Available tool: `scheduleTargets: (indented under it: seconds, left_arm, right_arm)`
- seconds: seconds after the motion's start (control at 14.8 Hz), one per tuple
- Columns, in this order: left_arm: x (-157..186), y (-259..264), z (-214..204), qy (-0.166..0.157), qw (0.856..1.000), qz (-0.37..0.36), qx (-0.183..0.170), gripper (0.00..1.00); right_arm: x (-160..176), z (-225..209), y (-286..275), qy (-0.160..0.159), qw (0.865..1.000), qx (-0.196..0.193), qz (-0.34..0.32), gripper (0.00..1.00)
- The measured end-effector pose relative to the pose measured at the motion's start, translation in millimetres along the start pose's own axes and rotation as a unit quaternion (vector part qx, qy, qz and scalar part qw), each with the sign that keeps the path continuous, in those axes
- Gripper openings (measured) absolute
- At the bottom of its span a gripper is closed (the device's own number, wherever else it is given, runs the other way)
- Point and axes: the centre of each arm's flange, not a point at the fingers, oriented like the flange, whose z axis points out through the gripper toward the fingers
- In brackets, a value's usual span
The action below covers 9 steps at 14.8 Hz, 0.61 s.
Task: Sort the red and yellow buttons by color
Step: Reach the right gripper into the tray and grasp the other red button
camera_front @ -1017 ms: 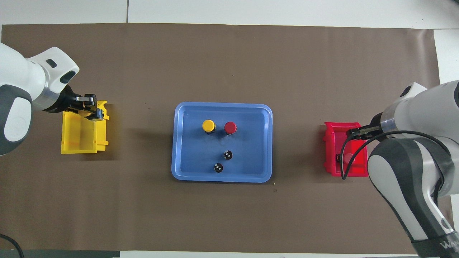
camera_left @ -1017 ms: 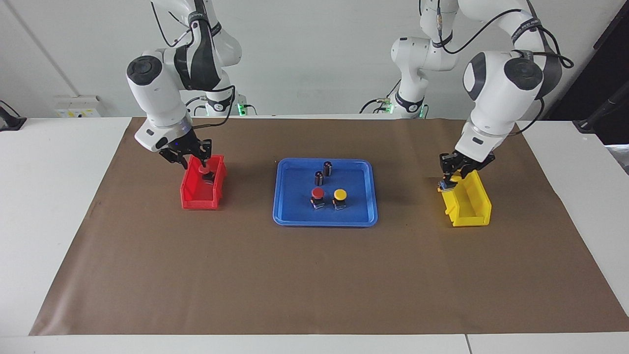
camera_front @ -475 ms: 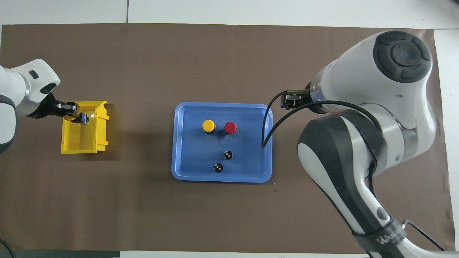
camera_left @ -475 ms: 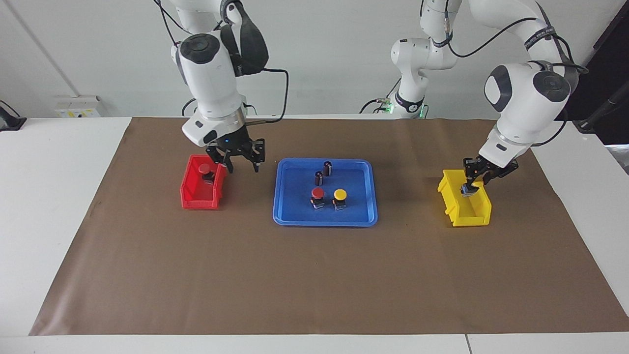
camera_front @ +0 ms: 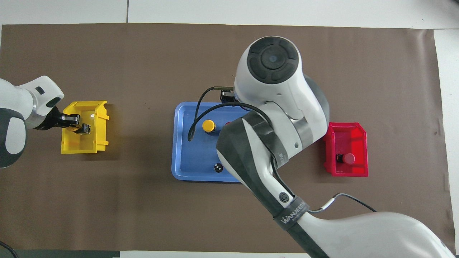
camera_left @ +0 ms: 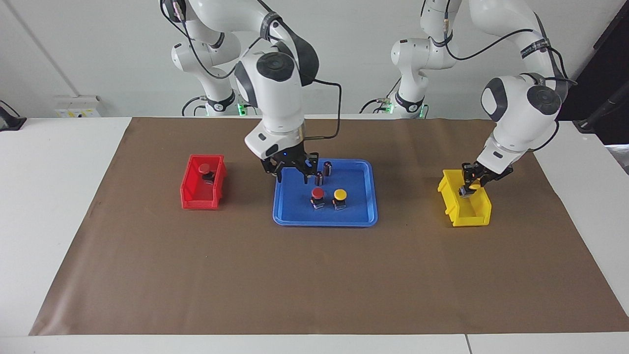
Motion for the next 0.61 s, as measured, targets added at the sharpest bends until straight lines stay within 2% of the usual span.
scheduleTargets:
  seconds: [0.2, 0.61]
  left_arm:
    - [-11, 2, 25, 0.003, 1.000, 0.001, -0.001, 0.41]
    - [-21, -2, 39, -0.006, 1.000, -0.004, -0.003, 0.41]
  right_arm:
    - [-1, 40, -36, 0.010, 1.000, -0.021, -0.011, 0.73]
    - [1, 73, -31, 0.009, 1.000, -0.023, -0.010, 0.74]
